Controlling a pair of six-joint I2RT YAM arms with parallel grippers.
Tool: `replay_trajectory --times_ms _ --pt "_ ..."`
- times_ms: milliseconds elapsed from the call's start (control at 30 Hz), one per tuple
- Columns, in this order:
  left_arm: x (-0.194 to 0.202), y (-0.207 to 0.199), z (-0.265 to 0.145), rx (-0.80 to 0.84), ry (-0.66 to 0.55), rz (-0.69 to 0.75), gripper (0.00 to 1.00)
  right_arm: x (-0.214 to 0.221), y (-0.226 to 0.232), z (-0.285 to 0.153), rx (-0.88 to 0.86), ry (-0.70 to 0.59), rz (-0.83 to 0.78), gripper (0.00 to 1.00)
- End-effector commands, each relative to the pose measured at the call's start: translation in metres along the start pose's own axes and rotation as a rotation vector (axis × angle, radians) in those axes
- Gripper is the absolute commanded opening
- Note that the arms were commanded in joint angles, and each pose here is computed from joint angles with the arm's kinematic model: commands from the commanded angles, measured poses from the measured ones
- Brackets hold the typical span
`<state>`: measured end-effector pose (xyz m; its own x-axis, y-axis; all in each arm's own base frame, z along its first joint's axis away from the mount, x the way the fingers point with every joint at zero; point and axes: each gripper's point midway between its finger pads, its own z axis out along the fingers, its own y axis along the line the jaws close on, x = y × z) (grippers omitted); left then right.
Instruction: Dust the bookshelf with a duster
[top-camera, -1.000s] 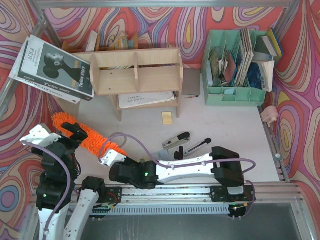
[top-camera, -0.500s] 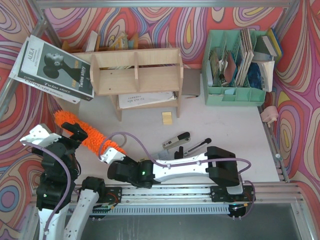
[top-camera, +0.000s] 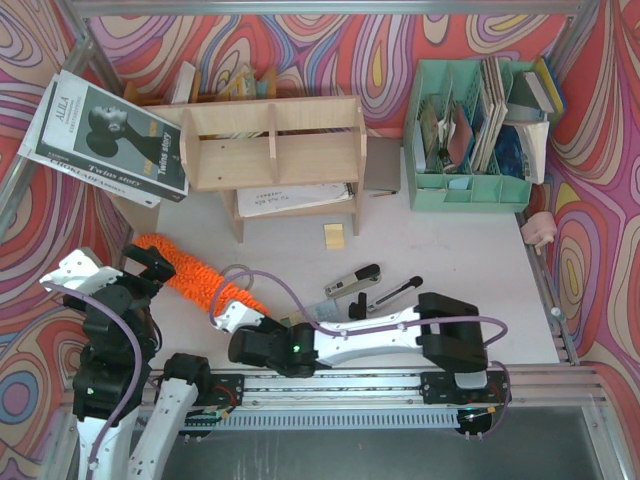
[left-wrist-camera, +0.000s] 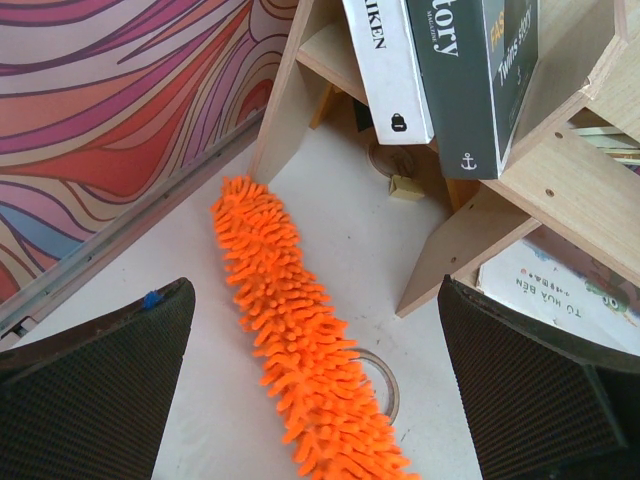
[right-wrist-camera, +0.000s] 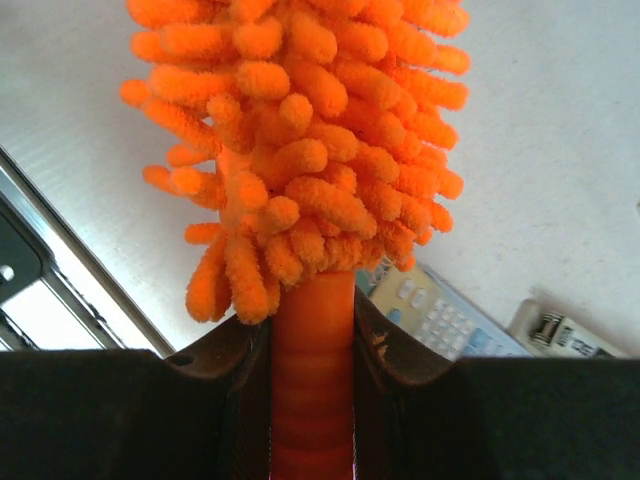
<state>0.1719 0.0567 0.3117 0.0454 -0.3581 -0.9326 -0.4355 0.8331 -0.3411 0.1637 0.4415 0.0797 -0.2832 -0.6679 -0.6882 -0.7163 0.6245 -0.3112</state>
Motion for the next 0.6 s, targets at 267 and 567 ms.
replay_trajectory --times_ms 267,567 --pt "-0.001 0.009 -0.001 -0.033 -0.023 -0.012 0.98 0.012 -0.053 -0.074 0.0 -0.16 0.014 0.0" --pt "-0.002 0.012 -0.002 -0.05 -0.033 -0.017 0.99 0.037 -0.077 -0.13 0.034 -0.176 0.031 0.0"
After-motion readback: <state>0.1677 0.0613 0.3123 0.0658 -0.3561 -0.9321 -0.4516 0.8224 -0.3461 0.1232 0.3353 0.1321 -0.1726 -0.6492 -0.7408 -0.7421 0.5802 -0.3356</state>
